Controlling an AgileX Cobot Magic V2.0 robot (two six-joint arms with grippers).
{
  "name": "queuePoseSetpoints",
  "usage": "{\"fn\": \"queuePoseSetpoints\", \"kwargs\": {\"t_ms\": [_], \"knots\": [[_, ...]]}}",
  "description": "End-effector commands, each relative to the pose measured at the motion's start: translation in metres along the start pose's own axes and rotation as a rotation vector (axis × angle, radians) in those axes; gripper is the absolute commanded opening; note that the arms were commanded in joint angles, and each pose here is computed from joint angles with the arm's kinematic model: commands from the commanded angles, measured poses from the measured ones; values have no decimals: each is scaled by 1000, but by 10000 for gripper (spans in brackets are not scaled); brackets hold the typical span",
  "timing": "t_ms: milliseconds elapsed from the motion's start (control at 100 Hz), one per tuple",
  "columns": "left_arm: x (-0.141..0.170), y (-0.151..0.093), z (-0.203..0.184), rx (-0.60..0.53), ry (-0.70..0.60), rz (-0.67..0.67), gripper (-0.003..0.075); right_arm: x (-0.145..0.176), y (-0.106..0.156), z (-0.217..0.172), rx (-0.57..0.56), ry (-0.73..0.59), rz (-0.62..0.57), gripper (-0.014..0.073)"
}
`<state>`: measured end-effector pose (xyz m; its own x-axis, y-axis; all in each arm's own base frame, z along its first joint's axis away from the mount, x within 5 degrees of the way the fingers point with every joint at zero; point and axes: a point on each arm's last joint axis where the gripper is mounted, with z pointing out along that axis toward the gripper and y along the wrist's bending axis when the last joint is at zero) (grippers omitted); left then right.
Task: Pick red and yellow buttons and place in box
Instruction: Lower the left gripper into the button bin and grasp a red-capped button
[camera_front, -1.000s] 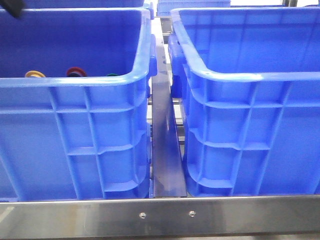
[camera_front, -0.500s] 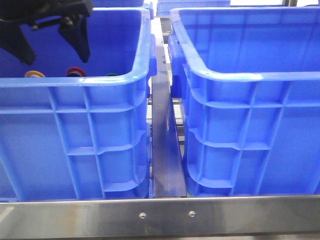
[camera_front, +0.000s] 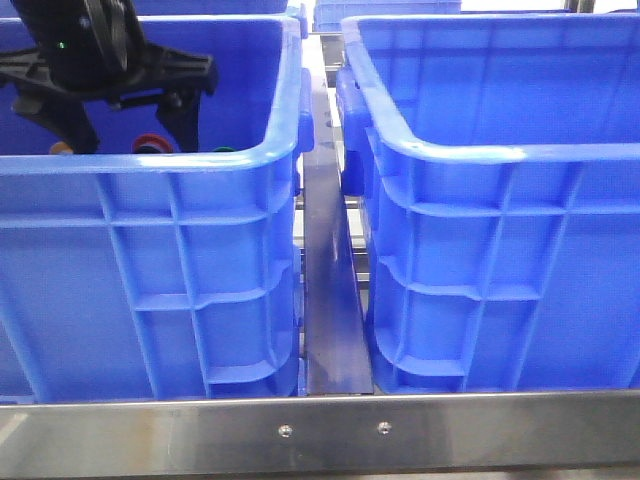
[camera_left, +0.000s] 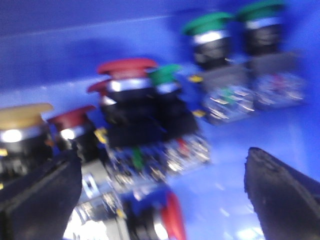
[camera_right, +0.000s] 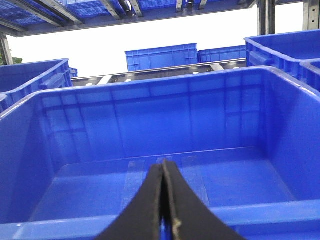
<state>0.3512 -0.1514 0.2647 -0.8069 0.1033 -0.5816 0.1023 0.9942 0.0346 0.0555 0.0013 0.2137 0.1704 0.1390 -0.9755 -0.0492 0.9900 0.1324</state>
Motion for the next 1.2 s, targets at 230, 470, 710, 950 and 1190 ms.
{"fn": "queuePoseSetpoints", "kwargs": {"t_ms": [230, 470, 710, 950, 1190], "knots": [[-15, -4, -10, 22, -109, -13, 609, -14, 2, -3, -16, -123, -14, -67], [-12, -4, 4, 13, -81, -27, 609, -14, 2, -3, -16, -123, -14, -67], [-12, -5, 7, 13, -77, -26, 506, -14, 2, -3, -16, -123, -14, -67], [-13, -3, 4, 6, -90, -15, 147, -14, 2, -3, -16, -123, -14, -67], [-19, -7, -32, 9, -174, 36, -19, -14, 2, -3, -16, -123, -14, -67]]}}
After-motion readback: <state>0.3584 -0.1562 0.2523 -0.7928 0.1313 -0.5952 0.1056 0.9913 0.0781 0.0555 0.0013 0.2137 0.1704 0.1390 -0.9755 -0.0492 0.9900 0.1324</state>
